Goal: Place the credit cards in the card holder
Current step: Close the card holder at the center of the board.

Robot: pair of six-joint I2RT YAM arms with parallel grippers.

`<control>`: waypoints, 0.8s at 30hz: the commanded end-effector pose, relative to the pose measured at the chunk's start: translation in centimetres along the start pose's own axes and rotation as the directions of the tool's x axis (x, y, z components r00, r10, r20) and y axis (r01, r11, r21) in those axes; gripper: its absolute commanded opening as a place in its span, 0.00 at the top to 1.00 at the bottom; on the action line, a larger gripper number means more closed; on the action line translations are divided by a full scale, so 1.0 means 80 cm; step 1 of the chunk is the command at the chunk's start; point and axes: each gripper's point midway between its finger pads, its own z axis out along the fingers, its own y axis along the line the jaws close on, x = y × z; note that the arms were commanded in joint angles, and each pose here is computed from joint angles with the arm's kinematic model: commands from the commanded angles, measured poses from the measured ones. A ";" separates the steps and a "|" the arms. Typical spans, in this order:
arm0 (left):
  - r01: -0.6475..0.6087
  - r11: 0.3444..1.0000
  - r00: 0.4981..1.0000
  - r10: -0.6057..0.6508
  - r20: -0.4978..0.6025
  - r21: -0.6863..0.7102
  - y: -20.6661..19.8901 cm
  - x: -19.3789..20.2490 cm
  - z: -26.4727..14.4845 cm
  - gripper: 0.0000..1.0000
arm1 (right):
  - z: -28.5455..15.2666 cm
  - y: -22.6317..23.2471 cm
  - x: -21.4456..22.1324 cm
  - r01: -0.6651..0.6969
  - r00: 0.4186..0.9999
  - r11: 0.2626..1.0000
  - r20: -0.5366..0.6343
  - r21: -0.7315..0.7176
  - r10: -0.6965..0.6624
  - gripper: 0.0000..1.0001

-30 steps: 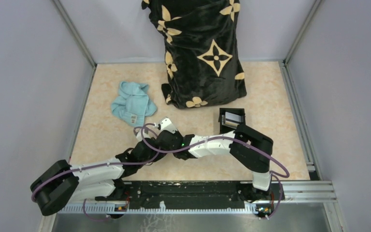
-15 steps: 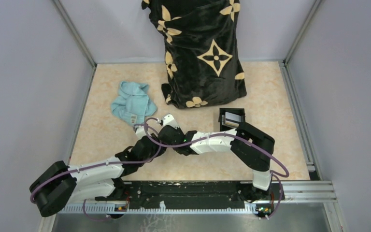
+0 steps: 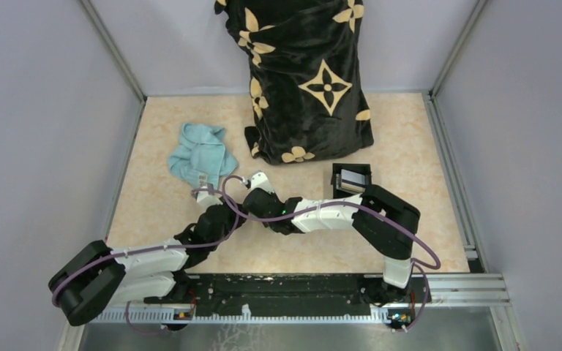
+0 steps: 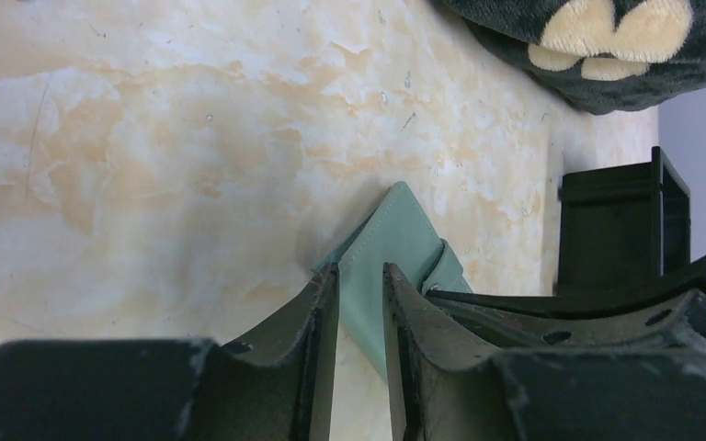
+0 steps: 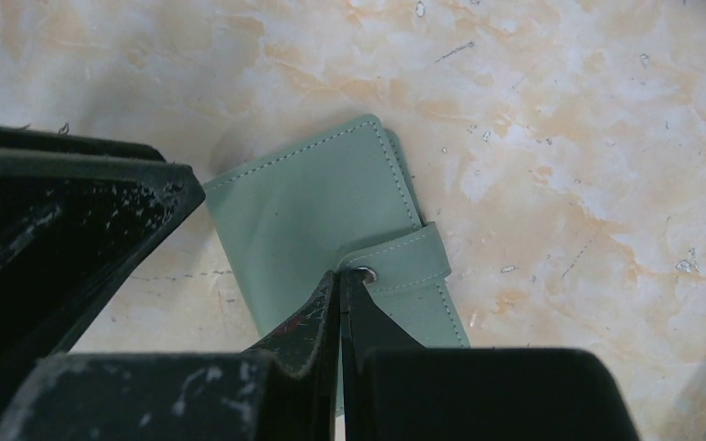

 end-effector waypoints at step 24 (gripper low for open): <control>-0.017 0.991 0.969 0.049 -0.241 0.133 -0.017 0.054 0.032 0.71 | -0.007 -0.016 -0.019 -0.081 0.997 0.996 0.012 -0.037 0.082 1.00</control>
